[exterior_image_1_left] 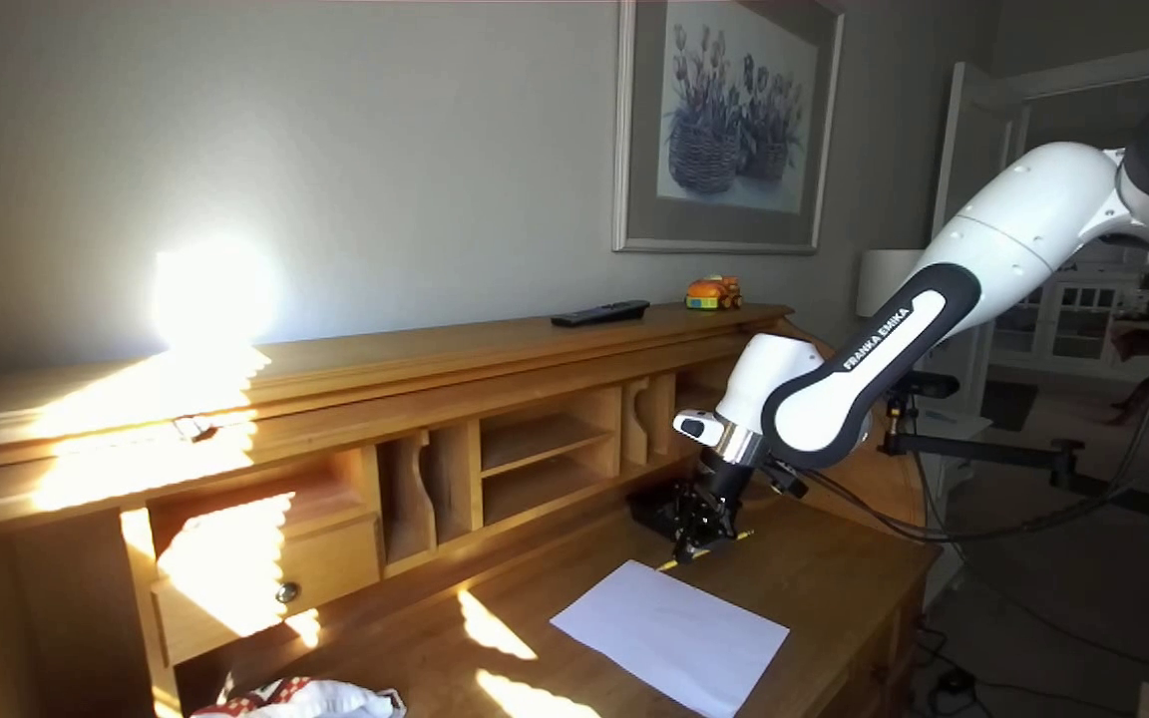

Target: Use the pencil to draw on the piece of paper

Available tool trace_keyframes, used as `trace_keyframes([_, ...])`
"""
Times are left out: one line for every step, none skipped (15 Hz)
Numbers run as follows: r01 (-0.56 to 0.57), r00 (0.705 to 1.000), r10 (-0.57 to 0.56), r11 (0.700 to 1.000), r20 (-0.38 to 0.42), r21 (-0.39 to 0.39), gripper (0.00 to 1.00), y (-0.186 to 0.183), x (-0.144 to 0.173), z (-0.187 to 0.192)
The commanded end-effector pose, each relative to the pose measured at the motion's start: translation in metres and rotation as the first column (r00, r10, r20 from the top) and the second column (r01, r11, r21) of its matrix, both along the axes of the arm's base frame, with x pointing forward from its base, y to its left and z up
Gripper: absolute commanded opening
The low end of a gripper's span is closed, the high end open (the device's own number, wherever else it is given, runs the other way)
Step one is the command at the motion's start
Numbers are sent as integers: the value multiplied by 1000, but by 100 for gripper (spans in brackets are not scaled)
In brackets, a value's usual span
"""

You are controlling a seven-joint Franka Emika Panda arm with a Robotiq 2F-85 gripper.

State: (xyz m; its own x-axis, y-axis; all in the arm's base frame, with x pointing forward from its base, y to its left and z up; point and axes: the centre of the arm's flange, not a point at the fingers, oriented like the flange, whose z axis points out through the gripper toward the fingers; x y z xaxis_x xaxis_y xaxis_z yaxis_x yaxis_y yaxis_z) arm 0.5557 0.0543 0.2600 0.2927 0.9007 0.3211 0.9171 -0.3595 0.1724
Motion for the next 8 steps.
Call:
trace_keyframes([-124,991,128,988,39,-88,2,-8,-3,15])
trace_keyframes([-161,985,168,980,47,-118,2,-10,-3,16])
trace_keyframes([-199,975,211,969,72,-146,2,-12,-4,15])
trace_keyframes([-208,973,222,965,70,-158,2,-13,-5,15])
trace_keyframes([-210,972,224,964,73,-164,2,-14,-5,16])
trace_keyframes([-183,980,192,975,59,-124,8,-10,2,9])
trace_keyframes([-187,979,196,974,62,-130,8,-11,2,11])
trace_keyframes([-190,978,200,973,63,-133,8,-12,2,12])
